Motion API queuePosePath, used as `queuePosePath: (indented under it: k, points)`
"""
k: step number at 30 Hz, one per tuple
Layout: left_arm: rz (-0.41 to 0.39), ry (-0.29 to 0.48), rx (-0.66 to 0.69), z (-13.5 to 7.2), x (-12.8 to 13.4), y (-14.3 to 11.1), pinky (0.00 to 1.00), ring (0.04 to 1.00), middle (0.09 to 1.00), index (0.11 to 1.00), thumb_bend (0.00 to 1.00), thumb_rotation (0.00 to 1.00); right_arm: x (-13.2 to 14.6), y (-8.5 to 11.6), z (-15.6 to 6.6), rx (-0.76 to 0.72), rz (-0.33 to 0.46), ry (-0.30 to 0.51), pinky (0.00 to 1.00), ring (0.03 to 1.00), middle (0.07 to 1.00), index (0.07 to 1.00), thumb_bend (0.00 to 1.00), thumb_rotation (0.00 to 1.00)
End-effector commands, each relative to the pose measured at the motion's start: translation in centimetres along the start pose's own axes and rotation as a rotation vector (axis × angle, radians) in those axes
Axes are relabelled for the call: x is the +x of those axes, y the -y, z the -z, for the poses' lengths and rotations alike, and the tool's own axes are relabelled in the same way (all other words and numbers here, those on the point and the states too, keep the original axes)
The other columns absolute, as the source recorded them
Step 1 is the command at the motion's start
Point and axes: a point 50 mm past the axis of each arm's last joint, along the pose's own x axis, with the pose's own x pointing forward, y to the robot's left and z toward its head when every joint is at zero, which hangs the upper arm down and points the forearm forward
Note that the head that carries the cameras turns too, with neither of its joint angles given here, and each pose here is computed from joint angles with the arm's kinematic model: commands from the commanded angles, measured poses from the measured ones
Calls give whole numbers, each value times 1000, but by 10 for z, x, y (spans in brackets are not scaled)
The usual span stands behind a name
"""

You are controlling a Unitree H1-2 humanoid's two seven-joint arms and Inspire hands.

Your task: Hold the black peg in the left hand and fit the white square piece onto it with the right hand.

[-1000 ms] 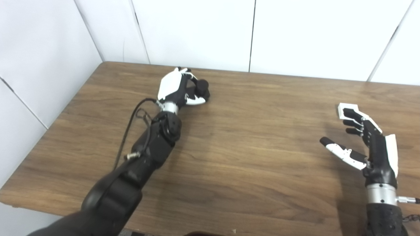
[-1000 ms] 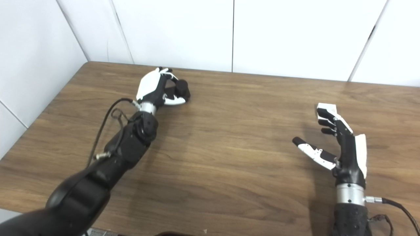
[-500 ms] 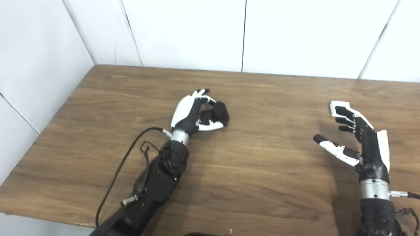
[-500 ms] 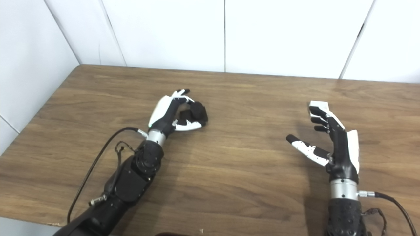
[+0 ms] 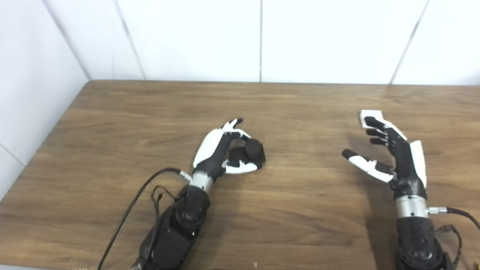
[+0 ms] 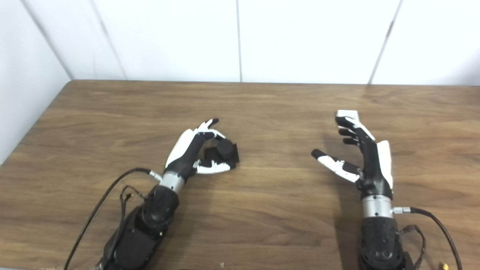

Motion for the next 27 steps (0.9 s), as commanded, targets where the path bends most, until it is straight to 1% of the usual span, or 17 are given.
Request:
queuePosePath:
  k: [1, 5, 8, 12, 16, 20, 27]
  points:
    - [122, 5, -11, -4, -10, 27, 1000, 1000, 973, 494, 515, 91, 13, 2, -18, 3, 26, 75, 702, 750, 790, 758, 722, 307]
    - [157, 36, 37, -5, -15, 38, 1000, 1000, 965, 493, 514, 93, 13, 2, -20, -1, 33, 81, 683, 744, 787, 756, 717, 276]
    - [170, 39, 70, -3, -14, 42, 1000, 1000, 958, 493, 515, 91, 12, 3, -21, -5, 34, 84, 682, 749, 788, 761, 709, 276]
    - [156, 35, 150, 5, -8, 43, 1000, 1000, 951, 494, 517, 88, 11, 4, -22, -9, 33, 82, 684, 750, 790, 762, 706, 288]
    - [149, 27, 200, 12, -2, 42, 1000, 1000, 951, 495, 518, 85, 9, 6, -23, -4, 34, 74, 687, 755, 793, 763, 704, 274]
    - [141, 33, 218, 19, 3, 40, 1000, 1000, 950, 494, 519, 83, 7, 9, -23, -6, 34, 74, 698, 756, 795, 766, 706, 280]
    - [126, 40, 246, 23, 3, 43, 1000, 1000, 926, 493, 519, 85, 7, 13, -24, -13, 31, 72, 701, 754, 795, 770, 714, 308]
